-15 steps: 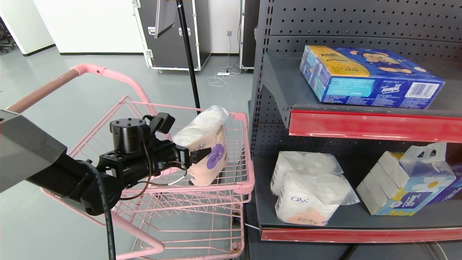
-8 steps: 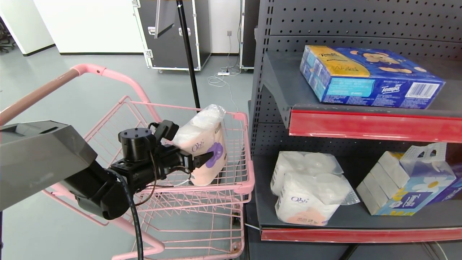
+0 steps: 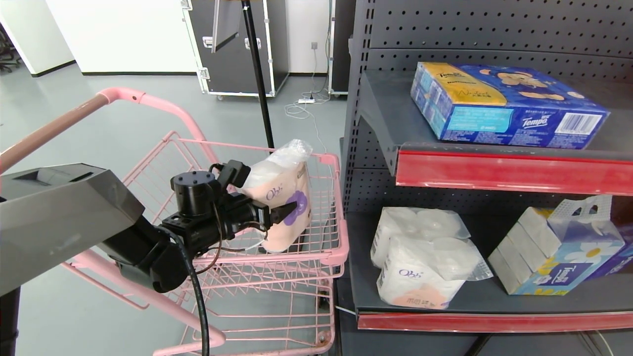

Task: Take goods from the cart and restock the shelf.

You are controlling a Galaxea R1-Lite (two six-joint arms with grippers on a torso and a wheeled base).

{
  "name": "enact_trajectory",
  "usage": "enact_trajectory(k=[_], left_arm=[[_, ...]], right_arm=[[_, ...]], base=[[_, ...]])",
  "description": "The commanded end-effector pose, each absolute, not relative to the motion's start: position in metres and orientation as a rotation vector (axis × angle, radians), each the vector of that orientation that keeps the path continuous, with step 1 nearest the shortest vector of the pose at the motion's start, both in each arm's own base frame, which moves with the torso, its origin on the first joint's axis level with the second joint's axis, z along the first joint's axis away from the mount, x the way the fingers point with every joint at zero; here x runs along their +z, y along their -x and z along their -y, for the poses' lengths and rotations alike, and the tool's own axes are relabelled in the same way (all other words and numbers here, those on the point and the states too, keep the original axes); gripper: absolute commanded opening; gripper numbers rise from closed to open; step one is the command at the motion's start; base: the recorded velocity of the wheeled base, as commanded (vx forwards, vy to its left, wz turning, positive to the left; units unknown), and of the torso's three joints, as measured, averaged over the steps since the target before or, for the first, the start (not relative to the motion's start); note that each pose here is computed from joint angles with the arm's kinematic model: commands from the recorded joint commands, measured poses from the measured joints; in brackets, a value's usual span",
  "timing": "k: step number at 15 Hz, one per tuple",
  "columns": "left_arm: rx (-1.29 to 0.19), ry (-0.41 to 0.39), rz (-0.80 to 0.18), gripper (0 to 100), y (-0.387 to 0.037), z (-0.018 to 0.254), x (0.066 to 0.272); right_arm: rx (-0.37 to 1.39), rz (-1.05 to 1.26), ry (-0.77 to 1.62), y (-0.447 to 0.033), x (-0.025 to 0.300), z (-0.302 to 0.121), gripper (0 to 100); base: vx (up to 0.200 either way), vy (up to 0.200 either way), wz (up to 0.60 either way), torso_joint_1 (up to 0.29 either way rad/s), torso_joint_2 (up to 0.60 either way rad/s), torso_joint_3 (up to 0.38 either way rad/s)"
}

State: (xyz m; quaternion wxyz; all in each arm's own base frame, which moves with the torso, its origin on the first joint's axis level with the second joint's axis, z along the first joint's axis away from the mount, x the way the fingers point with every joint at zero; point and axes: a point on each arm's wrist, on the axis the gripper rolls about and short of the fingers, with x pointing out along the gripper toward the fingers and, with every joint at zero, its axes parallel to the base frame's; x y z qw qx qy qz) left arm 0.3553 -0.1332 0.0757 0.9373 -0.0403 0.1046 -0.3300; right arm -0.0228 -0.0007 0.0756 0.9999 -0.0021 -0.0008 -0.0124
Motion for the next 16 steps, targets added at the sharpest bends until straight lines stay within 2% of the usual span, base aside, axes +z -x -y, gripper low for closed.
enact_trajectory(k=[1, 4, 5, 11, 12, 15, 16], left_arm=[[-0.678, 0.083, -0.195, 100, -0.358, 0.135, 0.080], [-0.655, 0.080, -0.196, 100, -0.359, 0.136, 0.081], [-0.638, 0.076, -0.203, 0, -0.359, 0.136, 0.075], [-0.654, 0.073, -0.193, 0, -0.358, 0.147, 0.078], [-0.562, 0.072, -0.158, 0, -0.361, 0.146, 0.087], [-0.540, 0.080, -0.106, 0, -0.358, 0.138, 0.127], [-0.518, 0.084, -0.065, 0, -0.364, 0.129, 0.150]], right_arm=[[-0.025, 0.001, 0.005, 0.023, 0.076, 0.001, 100], [-0.025, 0.001, 0.005, 0.023, 0.076, 0.001, 100], [-0.025, 0.001, 0.005, 0.023, 0.076, 0.001, 100], [-0.025, 0.001, 0.005, 0.023, 0.076, 0.001, 100], [-0.025, 0.001, 0.006, 0.023, 0.076, 0.001, 100], [-0.025, 0.001, 0.005, 0.023, 0.076, 0.001, 100], [-0.023, 0.001, 0.006, 0.023, 0.076, 0.001, 100]], base=[[0.000, 0.000, 0.00, 0.000, 0.00, 0.000], [0.000, 0.000, 0.00, 0.000, 0.00, 0.000], [0.000, 0.000, 0.00, 0.000, 0.00, 0.000], [0.000, 0.000, 0.00, 0.000, 0.00, 0.000], [0.000, 0.000, 0.00, 0.000, 0.00, 0.000], [0.000, 0.000, 0.00, 0.000, 0.00, 0.000], [0.000, 0.000, 0.00, 0.000, 0.00, 0.000]])
